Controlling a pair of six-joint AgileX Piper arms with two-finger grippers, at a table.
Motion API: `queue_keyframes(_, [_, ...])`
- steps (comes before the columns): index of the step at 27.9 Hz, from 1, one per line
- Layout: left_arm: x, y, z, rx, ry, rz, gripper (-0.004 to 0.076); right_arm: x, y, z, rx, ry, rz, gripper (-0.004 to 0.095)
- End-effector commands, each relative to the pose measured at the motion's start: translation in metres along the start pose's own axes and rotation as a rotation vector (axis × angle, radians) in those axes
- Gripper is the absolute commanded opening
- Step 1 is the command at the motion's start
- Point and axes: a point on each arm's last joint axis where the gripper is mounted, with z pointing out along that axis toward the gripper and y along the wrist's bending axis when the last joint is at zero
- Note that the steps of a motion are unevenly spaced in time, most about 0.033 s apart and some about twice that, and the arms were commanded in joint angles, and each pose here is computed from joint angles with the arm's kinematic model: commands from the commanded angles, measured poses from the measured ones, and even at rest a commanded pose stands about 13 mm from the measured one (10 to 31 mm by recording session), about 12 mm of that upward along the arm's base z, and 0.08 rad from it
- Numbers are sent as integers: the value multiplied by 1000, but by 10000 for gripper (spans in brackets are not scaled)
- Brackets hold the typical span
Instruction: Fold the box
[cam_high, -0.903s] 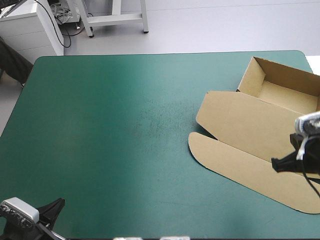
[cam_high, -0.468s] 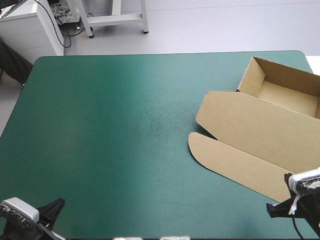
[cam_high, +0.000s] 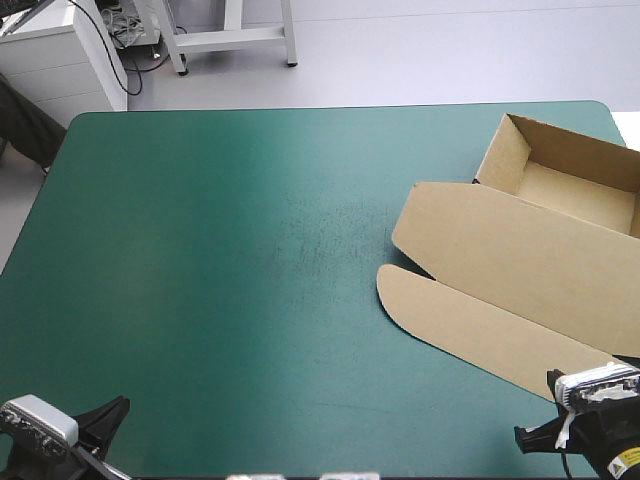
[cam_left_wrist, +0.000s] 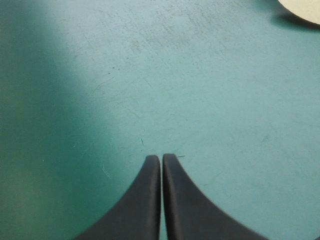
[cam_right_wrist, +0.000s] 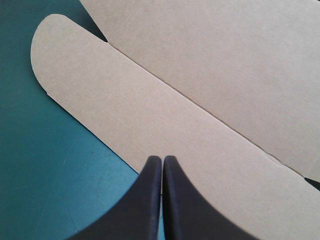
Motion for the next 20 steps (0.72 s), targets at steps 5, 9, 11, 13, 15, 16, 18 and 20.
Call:
queue_keyframes(5, [-12, 0, -3, 9, -80, -4, -8, -13, 0, -3, -7, -97, 7, -15])
queue_keyframes(9, [-12, 0, -3, 13, -78, -7, -8, -13, 0, -3, -12, -98, 9, -20])
queue_keyframes(11, [-12, 0, -3, 13, -76, -7, -8, -13, 0, -3, -12, -98, 9, -20])
queue_keyframes(13, [-12, 0, -3, 13, -76, -7, -8, -13, 0, -3, -12, -98, 9, -20])
queue_keyframes(15, [-12, 0, -3, 13, -72, -7, -8, -13, 0, -3, -12, -98, 9, -20])
queue_keyframes(16, [-12, 0, -3, 13, -72, -7, -8, -13, 0, -3, -12, -98, 9, -20])
queue_keyframes(18, [-12, 0, -3, 13, -72, -7, -8, -13, 0, -3, -12, -98, 9, -20])
queue_keyframes(20, [-12, 0, -3, 13, -72, -7, -8, -13, 0, -3, -12, -98, 9, -20])
